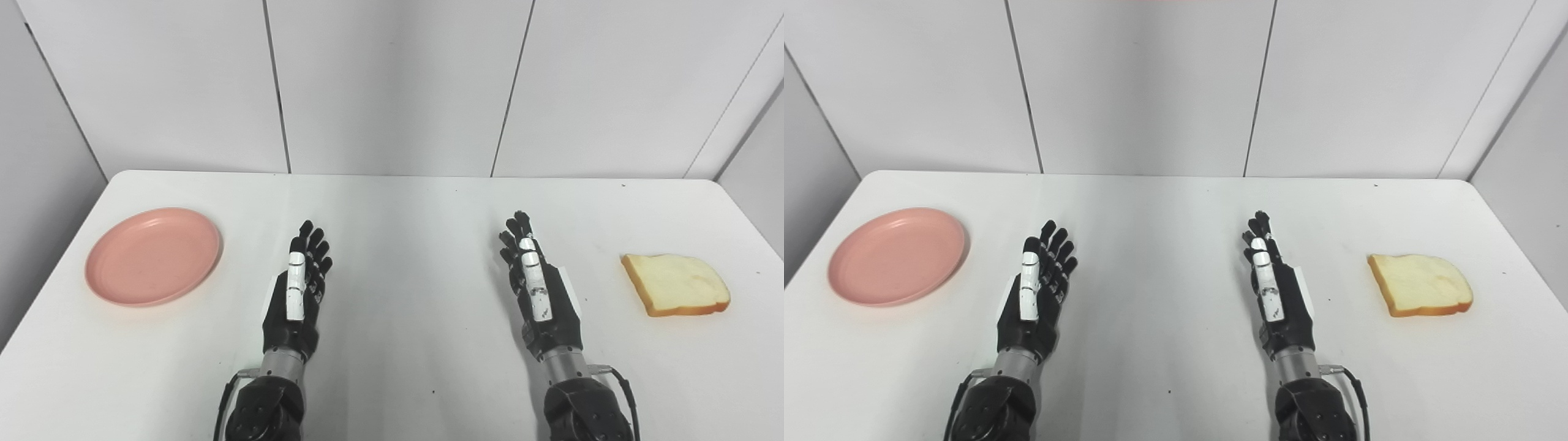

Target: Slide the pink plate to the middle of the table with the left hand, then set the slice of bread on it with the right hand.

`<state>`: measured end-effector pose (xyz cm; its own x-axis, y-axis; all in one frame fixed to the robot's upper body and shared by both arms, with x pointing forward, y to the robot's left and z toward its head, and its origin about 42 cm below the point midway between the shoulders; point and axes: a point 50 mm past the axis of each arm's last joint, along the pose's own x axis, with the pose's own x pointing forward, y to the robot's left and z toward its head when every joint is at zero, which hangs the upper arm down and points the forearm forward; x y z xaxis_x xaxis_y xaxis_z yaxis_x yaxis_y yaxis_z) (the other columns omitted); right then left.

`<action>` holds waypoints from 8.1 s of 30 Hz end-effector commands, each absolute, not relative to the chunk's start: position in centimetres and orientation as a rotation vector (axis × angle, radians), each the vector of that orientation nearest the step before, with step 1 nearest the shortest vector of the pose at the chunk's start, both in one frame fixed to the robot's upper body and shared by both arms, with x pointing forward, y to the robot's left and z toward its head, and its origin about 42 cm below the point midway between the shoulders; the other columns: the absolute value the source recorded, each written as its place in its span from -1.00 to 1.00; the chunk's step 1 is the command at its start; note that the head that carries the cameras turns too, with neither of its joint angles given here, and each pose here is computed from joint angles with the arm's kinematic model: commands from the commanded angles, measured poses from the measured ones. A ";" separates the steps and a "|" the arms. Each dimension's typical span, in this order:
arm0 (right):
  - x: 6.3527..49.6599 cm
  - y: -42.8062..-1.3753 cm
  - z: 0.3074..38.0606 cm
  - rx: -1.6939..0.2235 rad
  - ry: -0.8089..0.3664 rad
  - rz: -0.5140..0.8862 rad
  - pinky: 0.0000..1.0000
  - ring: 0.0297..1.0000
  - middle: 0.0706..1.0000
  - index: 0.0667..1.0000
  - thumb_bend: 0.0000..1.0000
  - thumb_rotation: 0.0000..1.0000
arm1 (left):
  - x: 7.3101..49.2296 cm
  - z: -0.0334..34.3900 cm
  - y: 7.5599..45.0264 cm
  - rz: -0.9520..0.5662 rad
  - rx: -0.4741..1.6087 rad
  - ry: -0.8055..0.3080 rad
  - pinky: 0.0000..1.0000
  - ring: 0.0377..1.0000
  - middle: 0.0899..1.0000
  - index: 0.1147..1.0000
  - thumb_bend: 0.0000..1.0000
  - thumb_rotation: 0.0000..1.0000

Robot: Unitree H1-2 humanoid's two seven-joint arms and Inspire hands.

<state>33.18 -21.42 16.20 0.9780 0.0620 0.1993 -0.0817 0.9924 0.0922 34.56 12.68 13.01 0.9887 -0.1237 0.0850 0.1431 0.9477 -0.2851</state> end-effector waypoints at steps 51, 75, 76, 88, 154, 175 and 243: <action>34.0 -22.5 17.1 0.117 -0.251 0.080 1.00 0.98 0.99 1.00 0.37 0.83 | 35.6 14.6 11.8 -0.185 -0.286 -0.117 1.00 1.00 1.00 1.00 0.28 0.96; 34.1 -25.1 16.2 0.147 -0.285 0.115 1.00 1.00 1.00 1.00 0.26 0.90 | 40.1 17.4 16.4 -0.061 -0.319 -0.221 1.00 0.93 0.90 0.84 0.38 0.96; 34.3 -25.2 16.1 0.148 -0.286 0.117 1.00 1.00 1.00 1.00 0.26 0.89 | 40.2 17.5 16.7 -0.055 -0.320 -0.222 1.00 0.93 0.90 0.84 0.39 0.96; 35.0 -25.6 15.7 0.149 -0.303 0.131 1.00 0.99 1.00 1.00 0.26 0.92 | 41.0 19.5 19.8 0.012 -0.354 -0.262 0.95 0.89 0.87 0.81 0.36 1.00; 34.5 -23.8 17.2 0.180 -0.347 0.147 1.00 0.95 0.95 0.96 0.23 0.90 | 42.5 20.9 44.5 0.445 -0.072 -0.297 0.57 0.64 0.66 0.62 0.38 0.97; 34.4 -23.9 17.5 0.183 -0.360 0.150 1.00 0.95 0.97 0.97 0.19 0.91 | 43.4 18.6 43.7 0.307 -0.113 -0.259 0.73 0.68 0.65 0.66 0.45 0.97; 34.3 -23.7 18.0 0.190 -0.364 0.130 1.00 0.94 0.96 0.97 0.19 0.91 | 45.0 14.9 36.0 0.071 -0.214 -0.165 0.65 0.74 0.72 0.66 0.49 0.98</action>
